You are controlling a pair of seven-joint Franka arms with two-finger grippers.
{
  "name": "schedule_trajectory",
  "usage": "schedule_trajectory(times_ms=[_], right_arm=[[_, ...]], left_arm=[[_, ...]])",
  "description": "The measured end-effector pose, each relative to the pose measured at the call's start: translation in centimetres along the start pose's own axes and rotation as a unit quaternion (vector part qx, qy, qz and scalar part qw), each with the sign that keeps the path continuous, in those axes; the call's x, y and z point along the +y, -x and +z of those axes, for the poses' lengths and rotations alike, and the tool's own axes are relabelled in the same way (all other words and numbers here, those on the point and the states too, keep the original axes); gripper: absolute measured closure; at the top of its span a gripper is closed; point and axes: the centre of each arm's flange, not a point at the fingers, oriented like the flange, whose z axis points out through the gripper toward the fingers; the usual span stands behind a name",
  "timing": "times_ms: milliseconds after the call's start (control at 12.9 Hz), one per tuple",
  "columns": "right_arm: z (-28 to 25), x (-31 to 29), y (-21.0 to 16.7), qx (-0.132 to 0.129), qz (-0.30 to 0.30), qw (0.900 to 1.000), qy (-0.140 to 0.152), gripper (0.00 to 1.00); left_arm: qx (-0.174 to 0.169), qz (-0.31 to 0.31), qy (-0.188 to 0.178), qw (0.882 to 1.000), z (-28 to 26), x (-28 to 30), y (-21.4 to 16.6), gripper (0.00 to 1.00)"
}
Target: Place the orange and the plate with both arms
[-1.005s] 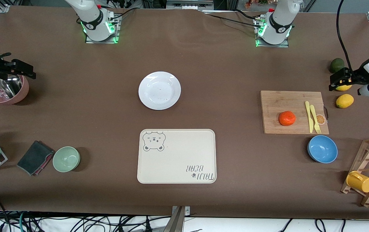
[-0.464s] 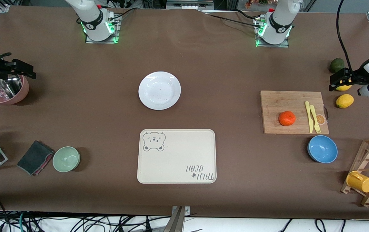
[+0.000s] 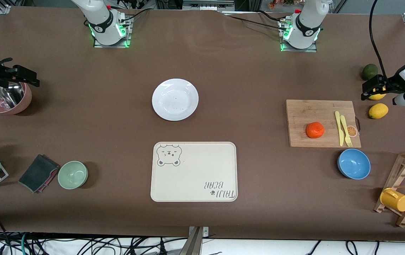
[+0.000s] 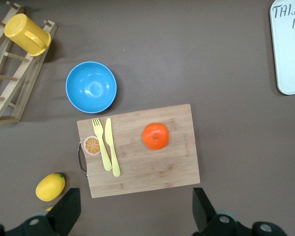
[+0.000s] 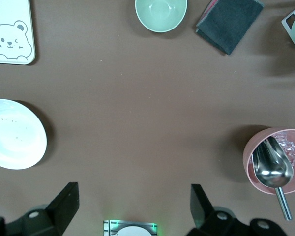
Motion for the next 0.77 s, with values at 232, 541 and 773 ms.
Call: schedule_trajectory(times_ms=[232,541,773], right_arm=[[0.0,0.0,0.0,0.000,0.000,1.000,0.000,0.00],[0.0,0.0,0.0,0.000,0.000,1.000,0.000,0.00],[0.0,0.0,0.0,0.000,0.000,1.000,0.000,0.00]], left_arm=[[0.000,0.000,0.000,1.000,0.0,0.0,0.0,0.00],[-0.002,0.001,0.000,1.000,0.2,0.1,-0.1,0.00],[-0.014,0.003,0.002,1.000,1.5,0.3,-0.5,0.00]])
